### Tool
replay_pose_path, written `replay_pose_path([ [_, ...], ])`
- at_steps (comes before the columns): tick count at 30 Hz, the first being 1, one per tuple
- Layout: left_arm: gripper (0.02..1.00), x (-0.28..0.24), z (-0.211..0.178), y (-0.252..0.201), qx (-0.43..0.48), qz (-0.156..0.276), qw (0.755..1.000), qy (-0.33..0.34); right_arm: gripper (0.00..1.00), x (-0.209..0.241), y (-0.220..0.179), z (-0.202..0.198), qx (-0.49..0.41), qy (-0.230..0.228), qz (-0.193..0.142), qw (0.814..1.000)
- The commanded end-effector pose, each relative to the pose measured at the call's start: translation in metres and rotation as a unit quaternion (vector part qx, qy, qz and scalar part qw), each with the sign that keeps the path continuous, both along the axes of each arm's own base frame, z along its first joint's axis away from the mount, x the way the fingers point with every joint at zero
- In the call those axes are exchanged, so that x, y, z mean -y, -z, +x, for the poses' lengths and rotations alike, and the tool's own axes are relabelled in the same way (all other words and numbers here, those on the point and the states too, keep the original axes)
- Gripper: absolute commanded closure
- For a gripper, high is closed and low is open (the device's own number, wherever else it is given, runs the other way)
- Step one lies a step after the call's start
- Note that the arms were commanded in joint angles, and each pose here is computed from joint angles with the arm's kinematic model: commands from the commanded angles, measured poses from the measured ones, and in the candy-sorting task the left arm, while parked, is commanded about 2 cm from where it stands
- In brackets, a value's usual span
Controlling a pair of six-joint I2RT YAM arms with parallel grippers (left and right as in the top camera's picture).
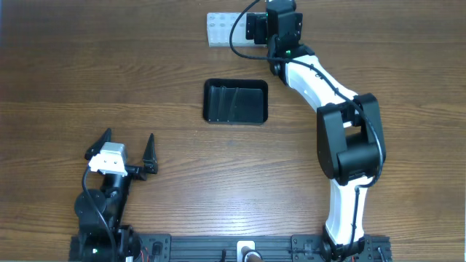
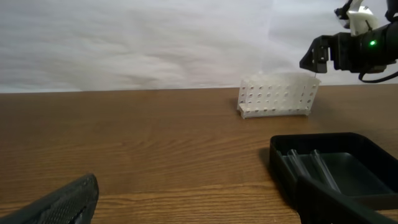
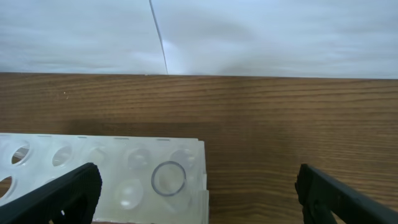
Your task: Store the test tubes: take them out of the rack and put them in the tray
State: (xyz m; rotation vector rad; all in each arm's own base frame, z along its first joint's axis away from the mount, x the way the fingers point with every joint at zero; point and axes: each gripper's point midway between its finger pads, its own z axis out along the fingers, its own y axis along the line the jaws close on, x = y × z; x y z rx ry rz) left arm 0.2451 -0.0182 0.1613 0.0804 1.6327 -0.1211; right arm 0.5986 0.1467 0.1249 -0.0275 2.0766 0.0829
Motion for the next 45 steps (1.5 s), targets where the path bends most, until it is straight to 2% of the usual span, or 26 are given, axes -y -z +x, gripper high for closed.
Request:
replay_pose_path([
  [1,0.018,0.0025,-0.0005,0.0009,0.002,0.005,1.0,0.007,0.042,-0.0043,0.0088,0.0015,-0.003,-0.006,0.002,1.0],
  [11,0.018,0.0025,-0.0005,0.0009,0.002,0.005,1.0,0.007,0.196,-0.0037,0.0165,-0.0006,-0.015,-0.005,-0.002,1.0],
  [18,0.018,0.0025,-0.0005,0.0009,0.002,0.005,1.0,0.007,0.421,-0.0044,0.0164,-0.0007,-0.015,-0.005,-0.002,1.0],
  [24,0.018,0.0025,-0.0005,0.0009,0.002,0.005,1.0,0.007,0.516,-0.0076,0.0164,-0.0015,-0.014,-0.009,-0.004,1.0],
  [30,0.018,0.0025,-0.0005,0.0009,0.002,0.005,1.0,0.007,0.704,-0.0116,0.0163,-0.0025,-0.014,-0.012,-0.003,1.0],
  [37,0.018,0.0025,-0.0005,0.0009,0.002,0.005,1.0,0.007,0.737,-0.0125,0.0162,-0.0027,-0.014,-0.013,-0.003,1.0],
  [45,0.018,0.0025,-0.0005,0.0009,0.002,0.005,1.0,0.007,0.851,-0.0126,0.0156,-0.0023,-0.012,-0.013,-0.003,1.0],
])
